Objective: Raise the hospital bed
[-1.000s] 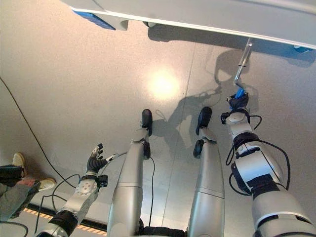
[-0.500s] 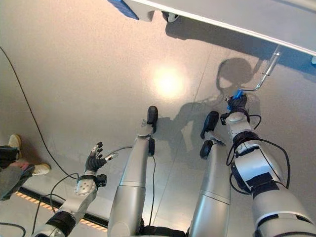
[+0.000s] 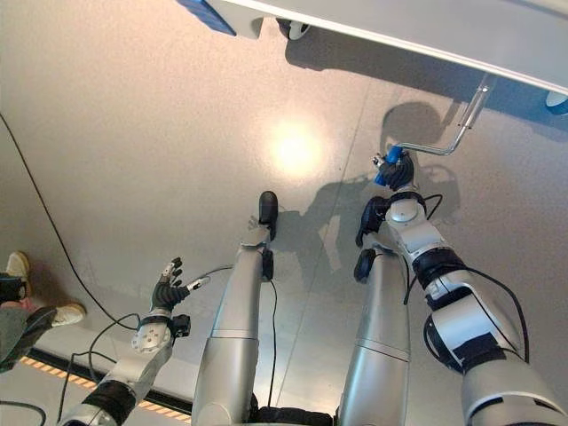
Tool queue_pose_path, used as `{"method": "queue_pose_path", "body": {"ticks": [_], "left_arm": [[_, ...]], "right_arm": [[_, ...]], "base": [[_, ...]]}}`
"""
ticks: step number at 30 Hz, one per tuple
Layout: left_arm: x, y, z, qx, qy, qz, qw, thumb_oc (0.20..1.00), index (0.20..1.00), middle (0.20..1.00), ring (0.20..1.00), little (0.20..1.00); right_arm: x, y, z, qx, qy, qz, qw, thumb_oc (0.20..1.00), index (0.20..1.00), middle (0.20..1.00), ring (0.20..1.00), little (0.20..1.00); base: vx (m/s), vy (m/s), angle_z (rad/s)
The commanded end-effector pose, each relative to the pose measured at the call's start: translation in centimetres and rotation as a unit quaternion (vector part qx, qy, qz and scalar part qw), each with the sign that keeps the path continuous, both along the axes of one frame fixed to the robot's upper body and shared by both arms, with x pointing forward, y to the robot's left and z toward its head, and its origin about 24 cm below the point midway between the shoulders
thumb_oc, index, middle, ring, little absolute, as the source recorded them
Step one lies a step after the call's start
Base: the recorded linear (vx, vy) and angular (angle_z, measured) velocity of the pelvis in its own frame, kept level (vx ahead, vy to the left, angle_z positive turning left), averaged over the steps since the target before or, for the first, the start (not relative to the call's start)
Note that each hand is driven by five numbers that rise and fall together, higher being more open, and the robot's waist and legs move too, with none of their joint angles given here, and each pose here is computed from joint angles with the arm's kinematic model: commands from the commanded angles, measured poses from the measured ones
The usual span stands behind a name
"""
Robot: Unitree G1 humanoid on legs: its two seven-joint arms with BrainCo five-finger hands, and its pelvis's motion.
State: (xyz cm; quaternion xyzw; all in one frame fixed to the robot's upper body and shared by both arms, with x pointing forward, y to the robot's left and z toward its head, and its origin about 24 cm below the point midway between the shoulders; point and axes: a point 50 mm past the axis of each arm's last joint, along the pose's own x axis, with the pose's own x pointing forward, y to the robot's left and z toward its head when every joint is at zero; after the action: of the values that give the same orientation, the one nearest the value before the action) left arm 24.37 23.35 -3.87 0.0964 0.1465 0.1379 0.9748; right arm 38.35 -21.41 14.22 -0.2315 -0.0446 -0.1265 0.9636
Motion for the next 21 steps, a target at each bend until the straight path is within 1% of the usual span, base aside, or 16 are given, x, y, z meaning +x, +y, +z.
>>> {"method": "queue_pose_path", "body": {"ticks": [1,5,6,13,14,18,21], "left_arm": [[-1.9,1.7,-1.3,0.038,0.037,0.02,0.998,1.0,1.0,1.0,1.0,1.0],[-2.0,1.7,-1.6,0.038,0.043,0.019,0.998,1.0,1.0,1.0,1.0,1.0],[-2.3,1.8,-2.1,0.035,0.057,0.022,0.998,1.0,1.0,1.0,1.0,1.0],[-3.1,1.8,-3.3,0.028,0.089,0.015,0.996,1.0,1.0,1.0,1.0,1.0],[-3.5,1.8,-3.8,0.028,0.104,0.015,0.994,1.0,1.0,1.0,1.0,1.0],[-3.9,2.0,-4.3,0.033,0.122,0.013,0.992,1.0,1.0,1.0,1.0,1.0],[-4.3,2.1,-4.6,0.032,0.13,0.01,0.991,1.0,1.0,1.0,1.0,1.0]], "right_arm": [[-2.1,9.8,12.8,0.036,-0.291,0.241,0.925,0.2,0.2,0.2,0.2,0.2],[-2.7,9.2,12.6,0.058,-0.299,0.244,0.921,0.2,0.2,0.2,0.2,0.2],[-3.4,8.5,12.4,0.101,-0.306,0.255,0.912,0.2,0.2,0.2,0.2,0.2],[-5.1,6.5,11.2,0.194,-0.319,0.27,0.887,0.2,0.2,0.2,0.2,0.2],[-5.4,6.1,10.8,0.208,-0.319,0.269,0.885,0.2,0.2,0.2,0.2,0.2],[-5.7,5.6,10.2,0.224,-0.317,0.266,0.883,0.2,0.2,0.2,0.2,0.2],[-6.3,4.4,9.7,0.244,-0.32,0.259,0.878,0.2,0.2,0.2,0.2,0.2]], "base": [[-0.04,0.007,-0.2],[-0.04,-0.009,-0.1],[-0.05,-0.011,-0.04],[-0.06,-0.055,-0.16],[-0.04,-0.036,-0.04],[-0.03,-0.057,-0.05],[-0.02,-0.063,-0.08]]}}
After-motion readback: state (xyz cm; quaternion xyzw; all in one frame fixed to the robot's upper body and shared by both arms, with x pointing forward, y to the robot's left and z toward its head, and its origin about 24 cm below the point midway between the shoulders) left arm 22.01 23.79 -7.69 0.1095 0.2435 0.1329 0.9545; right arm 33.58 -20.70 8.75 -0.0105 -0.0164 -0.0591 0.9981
